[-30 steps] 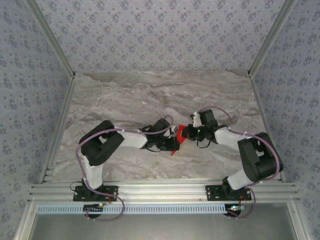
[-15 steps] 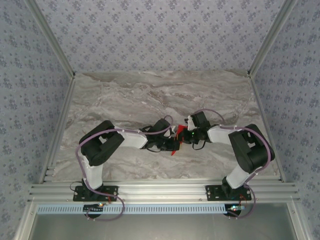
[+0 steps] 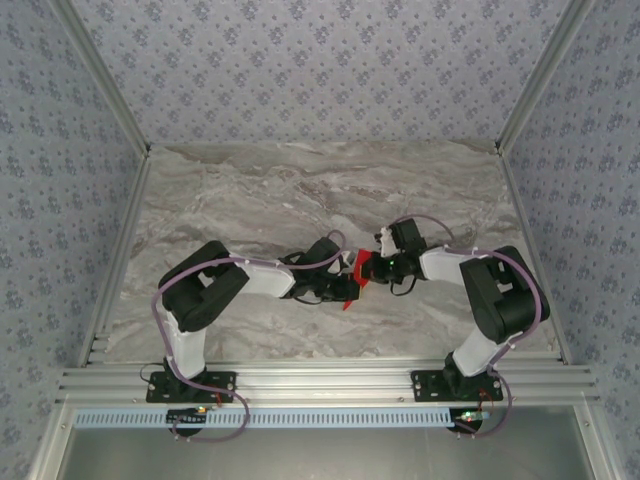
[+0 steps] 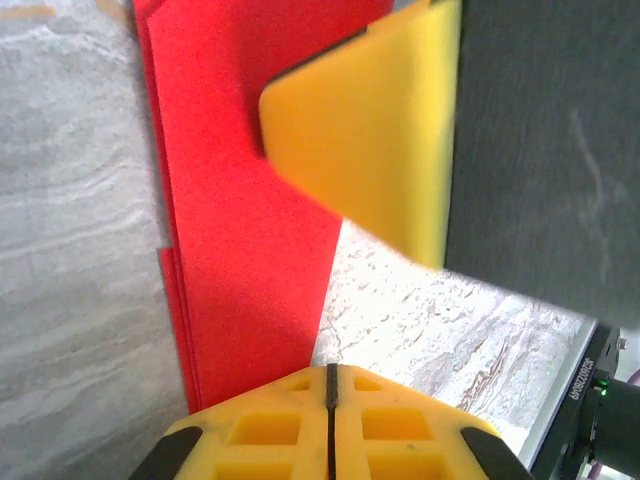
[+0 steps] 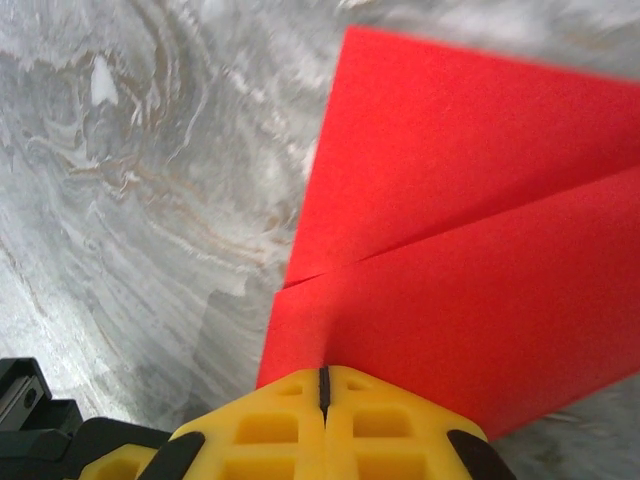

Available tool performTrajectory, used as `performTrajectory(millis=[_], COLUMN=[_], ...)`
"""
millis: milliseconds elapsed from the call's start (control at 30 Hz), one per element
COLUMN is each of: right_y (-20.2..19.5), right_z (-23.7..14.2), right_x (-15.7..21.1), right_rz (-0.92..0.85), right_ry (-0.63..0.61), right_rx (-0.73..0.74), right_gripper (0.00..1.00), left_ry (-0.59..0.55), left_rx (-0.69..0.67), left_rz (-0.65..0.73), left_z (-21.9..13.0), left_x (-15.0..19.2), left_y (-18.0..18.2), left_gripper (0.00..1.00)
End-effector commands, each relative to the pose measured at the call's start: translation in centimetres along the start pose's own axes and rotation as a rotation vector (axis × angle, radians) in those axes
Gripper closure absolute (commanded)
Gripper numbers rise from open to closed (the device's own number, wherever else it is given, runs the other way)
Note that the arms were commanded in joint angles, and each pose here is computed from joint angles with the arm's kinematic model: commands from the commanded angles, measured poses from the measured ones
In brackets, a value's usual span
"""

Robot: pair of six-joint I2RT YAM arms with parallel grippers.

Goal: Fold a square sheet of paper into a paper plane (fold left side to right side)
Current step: Fold the wing for the fifth time at the center of the table.

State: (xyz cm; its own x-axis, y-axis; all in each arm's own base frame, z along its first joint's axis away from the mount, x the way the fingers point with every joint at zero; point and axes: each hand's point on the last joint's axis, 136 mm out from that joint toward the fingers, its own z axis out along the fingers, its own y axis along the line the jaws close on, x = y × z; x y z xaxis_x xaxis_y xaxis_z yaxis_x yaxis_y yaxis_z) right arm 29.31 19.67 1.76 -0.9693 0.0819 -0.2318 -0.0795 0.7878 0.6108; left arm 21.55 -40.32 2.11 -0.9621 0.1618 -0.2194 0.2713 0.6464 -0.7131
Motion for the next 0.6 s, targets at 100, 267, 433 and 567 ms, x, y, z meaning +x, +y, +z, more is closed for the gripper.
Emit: performTrajectory(millis=[100, 267, 433, 567], right_y=[-4.2, -5.5, -6.5, -7.3], right_z=[-0.5, -1.0, -1.4, -1.7], right_x=[-1.9, -2.8, -3.7, -4.4], right_rz=[0.023, 0.046, 0.071, 0.085], right_ry=[-0.037, -0.052, -0.062, -0.066], right_rx=[0.132, 0.147, 0.138, 0.143], right_gripper=[0.98, 0.97, 0.97, 0.97], left_ry=[0.126, 0.128, 0.131, 0.132], left_rx=[-0.175, -0.177, -0.178, -0.179], left_rz=[-0.103, -0.105, -0.107, -0.109], left_z=[1.2, 1.4, 1.5, 1.6], left_x=[4.6, 4.7, 4.7, 4.7], left_y=[5.9, 6.1, 6.2, 6.2], left_gripper=[0.93, 0.94, 0.93, 0.94])
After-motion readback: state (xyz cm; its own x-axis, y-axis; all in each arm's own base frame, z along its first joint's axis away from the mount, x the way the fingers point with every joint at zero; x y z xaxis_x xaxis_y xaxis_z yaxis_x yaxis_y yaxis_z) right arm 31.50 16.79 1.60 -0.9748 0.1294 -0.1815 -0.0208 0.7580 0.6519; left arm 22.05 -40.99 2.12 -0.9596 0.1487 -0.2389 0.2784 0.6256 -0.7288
